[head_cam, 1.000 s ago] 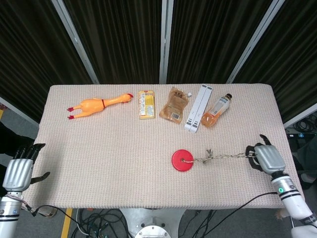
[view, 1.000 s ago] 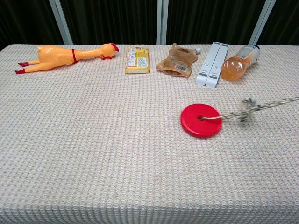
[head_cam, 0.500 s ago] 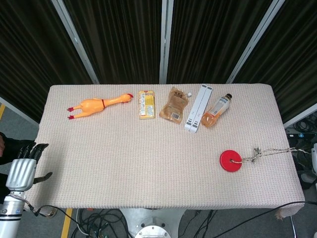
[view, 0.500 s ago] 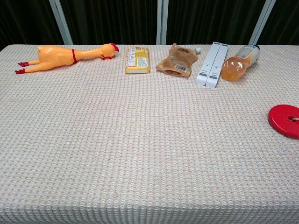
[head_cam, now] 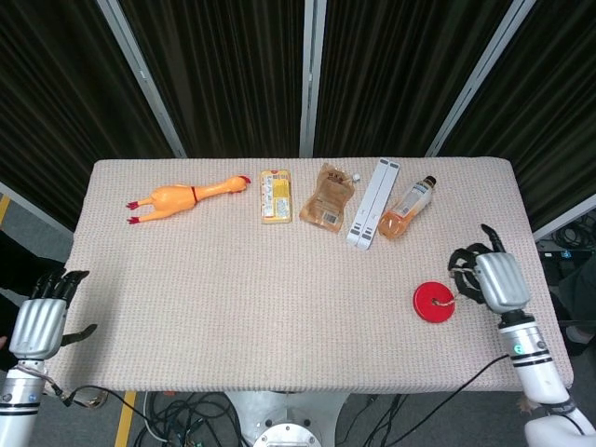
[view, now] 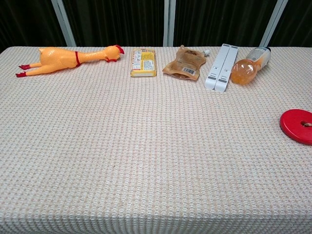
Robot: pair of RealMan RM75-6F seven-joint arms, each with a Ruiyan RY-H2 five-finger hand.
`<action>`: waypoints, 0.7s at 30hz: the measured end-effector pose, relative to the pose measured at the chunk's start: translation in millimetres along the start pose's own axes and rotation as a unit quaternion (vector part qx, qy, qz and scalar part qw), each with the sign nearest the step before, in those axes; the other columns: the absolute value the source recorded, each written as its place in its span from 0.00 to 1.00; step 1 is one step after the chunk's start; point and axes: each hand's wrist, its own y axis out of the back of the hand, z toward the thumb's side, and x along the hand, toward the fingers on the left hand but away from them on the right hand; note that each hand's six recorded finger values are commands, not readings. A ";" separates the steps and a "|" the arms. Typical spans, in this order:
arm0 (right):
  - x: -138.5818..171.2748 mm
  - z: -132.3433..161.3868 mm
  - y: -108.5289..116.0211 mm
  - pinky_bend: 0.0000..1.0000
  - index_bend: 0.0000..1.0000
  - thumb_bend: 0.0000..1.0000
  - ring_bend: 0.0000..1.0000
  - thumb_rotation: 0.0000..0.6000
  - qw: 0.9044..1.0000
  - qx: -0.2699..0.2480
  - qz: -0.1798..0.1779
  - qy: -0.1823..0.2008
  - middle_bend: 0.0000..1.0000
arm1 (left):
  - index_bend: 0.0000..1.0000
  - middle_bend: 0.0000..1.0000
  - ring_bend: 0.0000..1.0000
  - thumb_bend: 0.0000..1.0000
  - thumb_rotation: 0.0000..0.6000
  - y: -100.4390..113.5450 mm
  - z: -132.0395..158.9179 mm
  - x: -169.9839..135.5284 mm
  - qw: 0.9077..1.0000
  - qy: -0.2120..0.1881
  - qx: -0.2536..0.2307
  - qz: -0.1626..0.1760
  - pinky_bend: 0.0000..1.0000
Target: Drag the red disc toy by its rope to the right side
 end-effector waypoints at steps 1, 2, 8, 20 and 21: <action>-3.5 10.8 -2.7 0.00 1.00 0.53 0.39 1.00 1.000 -0.003 -0.003 0.013 0.94 | 0.17 0.17 0.10 0.02 1.00 -0.3 -0.5 -0.2 1.000 0.001 0.000 0.000 0.14; -7.2 22.3 -6.7 0.00 0.99 0.52 0.39 1.00 1.000 -0.004 -0.004 0.025 0.94 | 0.17 0.17 0.10 0.02 1.00 -0.7 -1.0 -0.4 1.000 0.001 -0.001 0.000 0.14; -8.1 42.1 -37.8 0.00 0.14 0.07 0.04 1.00 0.997 0.017 0.057 0.052 0.19 | 0.17 0.17 0.10 0.02 1.00 -1.4 -2.7 -0.7 1.000 0.001 -0.002 0.000 0.14; 10.8 22.7 -47.5 0.00 0.00 0.00 0.00 1.00 0.992 0.040 0.113 0.042 0.00 | 0.17 0.17 0.10 0.02 1.00 -0.3 -1.6 -0.8 1.000 -0.001 -0.002 0.001 0.14; 13.9 19.3 -42.8 0.00 0.00 0.00 0.00 1.00 0.993 0.041 0.104 0.039 0.00 | 0.17 0.17 0.10 0.02 1.00 0.0 -1.3 -0.9 1.000 -0.001 -0.002 0.002 0.14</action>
